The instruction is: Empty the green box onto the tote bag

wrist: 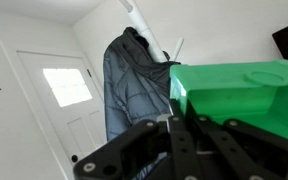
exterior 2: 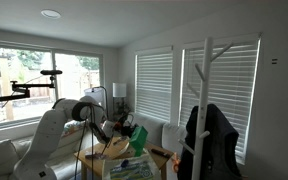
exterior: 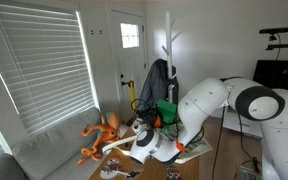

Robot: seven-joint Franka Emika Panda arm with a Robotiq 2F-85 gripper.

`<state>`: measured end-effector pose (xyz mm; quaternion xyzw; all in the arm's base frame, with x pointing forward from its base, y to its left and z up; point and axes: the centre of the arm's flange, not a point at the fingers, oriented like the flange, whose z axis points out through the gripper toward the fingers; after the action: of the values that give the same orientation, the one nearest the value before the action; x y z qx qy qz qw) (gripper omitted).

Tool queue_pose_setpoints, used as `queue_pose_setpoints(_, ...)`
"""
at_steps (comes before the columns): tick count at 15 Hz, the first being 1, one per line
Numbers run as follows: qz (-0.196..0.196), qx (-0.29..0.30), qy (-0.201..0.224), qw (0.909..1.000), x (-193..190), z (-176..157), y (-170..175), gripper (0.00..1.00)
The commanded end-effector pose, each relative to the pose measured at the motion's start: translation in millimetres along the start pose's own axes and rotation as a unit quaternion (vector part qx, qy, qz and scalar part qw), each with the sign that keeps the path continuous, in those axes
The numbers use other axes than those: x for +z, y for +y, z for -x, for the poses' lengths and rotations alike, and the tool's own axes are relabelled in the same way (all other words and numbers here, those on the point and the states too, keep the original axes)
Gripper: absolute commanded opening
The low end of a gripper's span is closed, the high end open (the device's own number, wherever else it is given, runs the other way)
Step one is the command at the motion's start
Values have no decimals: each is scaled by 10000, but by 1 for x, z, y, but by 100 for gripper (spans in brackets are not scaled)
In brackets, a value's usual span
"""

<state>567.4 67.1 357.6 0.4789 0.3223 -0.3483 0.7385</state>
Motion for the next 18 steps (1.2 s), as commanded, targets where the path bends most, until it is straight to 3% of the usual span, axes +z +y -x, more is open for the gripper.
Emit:
queue_pose_setpoints(1, -820, 336, 402, 9953, 22, 40, 42, 1)
queue_pose_setpoints(5, -1644, 509, 987, 9801, 47, 93, 58, 1)
queue_pose_setpoints(9, -2413, 641, 1678, 9537, 44, 109, 62, 1)
queue_pose_setpoints(14, -3189, 648, 2715, 9058, 14, 99, 74, 1)
queue_pose_setpoints(18, -3687, 668, 3556, 8563, -15, 91, 85, 1)
